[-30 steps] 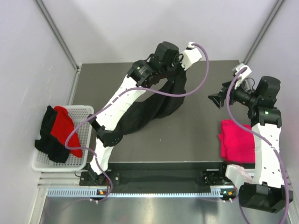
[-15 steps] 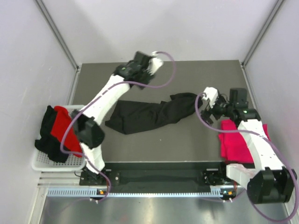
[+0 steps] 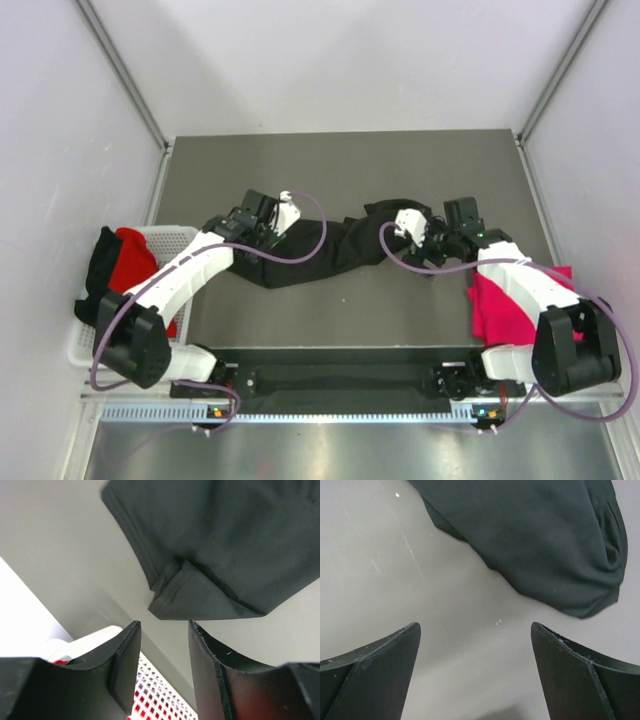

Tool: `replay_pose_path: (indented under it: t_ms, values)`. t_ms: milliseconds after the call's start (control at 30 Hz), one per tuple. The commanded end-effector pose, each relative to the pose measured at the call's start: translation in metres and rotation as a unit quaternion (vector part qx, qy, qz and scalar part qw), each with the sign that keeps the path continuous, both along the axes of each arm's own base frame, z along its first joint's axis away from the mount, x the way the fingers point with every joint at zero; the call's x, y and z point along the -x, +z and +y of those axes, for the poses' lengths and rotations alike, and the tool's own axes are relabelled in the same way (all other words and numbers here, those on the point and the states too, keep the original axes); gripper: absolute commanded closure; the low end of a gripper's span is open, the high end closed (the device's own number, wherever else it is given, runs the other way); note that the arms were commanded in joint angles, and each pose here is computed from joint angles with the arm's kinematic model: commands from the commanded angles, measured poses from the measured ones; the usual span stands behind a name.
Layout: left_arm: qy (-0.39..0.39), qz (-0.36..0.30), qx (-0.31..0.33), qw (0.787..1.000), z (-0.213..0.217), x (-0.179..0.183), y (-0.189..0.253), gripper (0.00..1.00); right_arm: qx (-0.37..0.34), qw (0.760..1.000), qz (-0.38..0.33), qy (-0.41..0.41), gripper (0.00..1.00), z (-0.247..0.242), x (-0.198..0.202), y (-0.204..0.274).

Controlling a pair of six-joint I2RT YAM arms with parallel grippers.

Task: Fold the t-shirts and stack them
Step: Flatten the tshirt out

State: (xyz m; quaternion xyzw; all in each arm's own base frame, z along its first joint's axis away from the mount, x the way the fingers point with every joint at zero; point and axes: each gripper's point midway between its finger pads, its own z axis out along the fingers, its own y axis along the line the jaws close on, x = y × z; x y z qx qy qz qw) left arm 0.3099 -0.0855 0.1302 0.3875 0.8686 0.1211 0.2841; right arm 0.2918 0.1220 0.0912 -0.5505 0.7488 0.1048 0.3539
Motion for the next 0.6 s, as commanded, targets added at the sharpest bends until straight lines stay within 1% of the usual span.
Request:
replay_pose_path:
  t_ms: [0, 33, 133, 200, 300, 367, 433, 567]
  values:
    - [0.005, -0.025, -0.005, 1.000, 0.002, -0.016, -0.008, 0.53, -0.018, 0.999, -0.030, 0.000, 0.09, 0.017, -0.018, 0.014]
    - [0.009, -0.008, -0.009, 1.000, 0.002, -0.017, -0.019, 0.53, -0.023, 0.999, -0.027, -0.004, 0.08, 0.019, -0.019, 0.015]
    - [0.024, 0.017, 0.002, 1.000, -0.003, -0.020, -0.034, 0.53, -0.031, 0.999, -0.027, -0.003, 0.09, 0.027, -0.021, 0.021]
    - [0.033, 0.020, 0.009, 0.999, -0.007, -0.025, -0.039, 0.52, -0.030, 0.999, -0.028, -0.001, 0.09, 0.029, -0.020, 0.023]
    - [0.043, 0.041, 0.000, 0.998, -0.009, -0.032, -0.059, 0.53, -0.025, 0.999, -0.028, -0.001, 0.09, 0.030, -0.020, 0.024]
    - [0.050, 0.043, -0.002, 0.998, -0.009, -0.036, -0.063, 0.55, -0.024, 0.999, -0.026, 0.001, 0.09, 0.031, -0.018, 0.024]
    - [0.051, 0.049, -0.005, 0.997, -0.010, -0.039, -0.069, 0.60, -0.024, 0.999, -0.026, -0.001, 0.09, 0.031, -0.017, 0.024]
    - [0.057, 0.050, -0.005, 0.997, -0.007, -0.046, -0.073, 0.63, -0.023, 0.999, -0.024, 0.002, 0.08, 0.035, -0.018, 0.018]
